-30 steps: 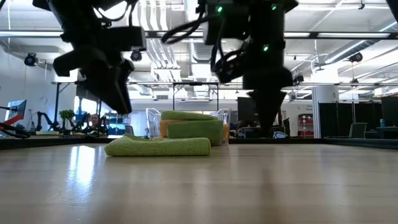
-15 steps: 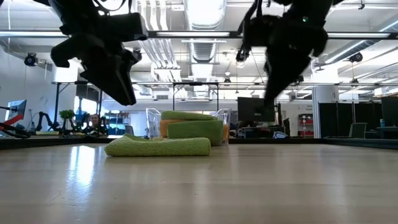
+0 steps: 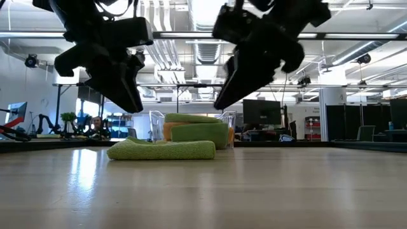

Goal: Fold microfiber towels
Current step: Put the light green microfiber cloth into the transparent bin

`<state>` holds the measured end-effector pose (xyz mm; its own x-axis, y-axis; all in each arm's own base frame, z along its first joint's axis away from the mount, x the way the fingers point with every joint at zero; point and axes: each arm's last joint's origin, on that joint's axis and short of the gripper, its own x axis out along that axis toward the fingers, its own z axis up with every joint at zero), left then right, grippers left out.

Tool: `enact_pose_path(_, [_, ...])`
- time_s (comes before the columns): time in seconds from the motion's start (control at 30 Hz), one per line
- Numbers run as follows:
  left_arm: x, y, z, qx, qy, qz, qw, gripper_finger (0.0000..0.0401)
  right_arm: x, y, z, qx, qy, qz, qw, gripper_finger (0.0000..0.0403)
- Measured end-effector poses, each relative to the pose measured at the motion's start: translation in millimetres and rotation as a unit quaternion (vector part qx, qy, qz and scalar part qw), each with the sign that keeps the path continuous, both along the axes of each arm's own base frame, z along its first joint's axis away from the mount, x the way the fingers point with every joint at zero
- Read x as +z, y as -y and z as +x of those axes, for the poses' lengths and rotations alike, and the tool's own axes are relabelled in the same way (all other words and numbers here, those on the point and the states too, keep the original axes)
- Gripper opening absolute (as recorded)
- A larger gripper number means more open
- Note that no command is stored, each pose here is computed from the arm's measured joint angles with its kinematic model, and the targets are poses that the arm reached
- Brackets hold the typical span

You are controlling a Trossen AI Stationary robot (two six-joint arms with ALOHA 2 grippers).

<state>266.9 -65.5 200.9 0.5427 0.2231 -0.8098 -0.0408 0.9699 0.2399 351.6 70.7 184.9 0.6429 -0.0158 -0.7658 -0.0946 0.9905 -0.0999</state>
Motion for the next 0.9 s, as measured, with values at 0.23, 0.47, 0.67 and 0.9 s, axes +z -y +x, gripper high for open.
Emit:
enact_pose_path(0.23, [-7.3, -0.4, -1.4, 0.001, -0.011, 0.002, 1.000, 0.0107, -14.1, -3.8, 36.4, 0.018, -0.008, -0.075, 0.997, 0.0185])
enact_pose_path(0.47, [-20.3, 2.7, 6.7, -0.005, -0.014, -0.009, 1.000, 0.0107, -28.4, 1.5, 63.0, 0.016, -0.065, -0.091, 0.994, 0.0184])
enact_pose_path(0.67, [-40.7, 5.6, 14.8, -0.009, -0.039, -0.011, 0.999, 0.0107, -47.4, 3.2, 72.9, 0.016, -0.128, -0.097, 0.987, 0.0183])
enact_pose_path(0.9, [-45.0, 3.4, 17.2, 0.002, -0.043, -0.028, 0.999, 0.0107, -52.9, 3.0, 75.9, 0.016, -0.147, -0.096, 0.984, 0.0183])
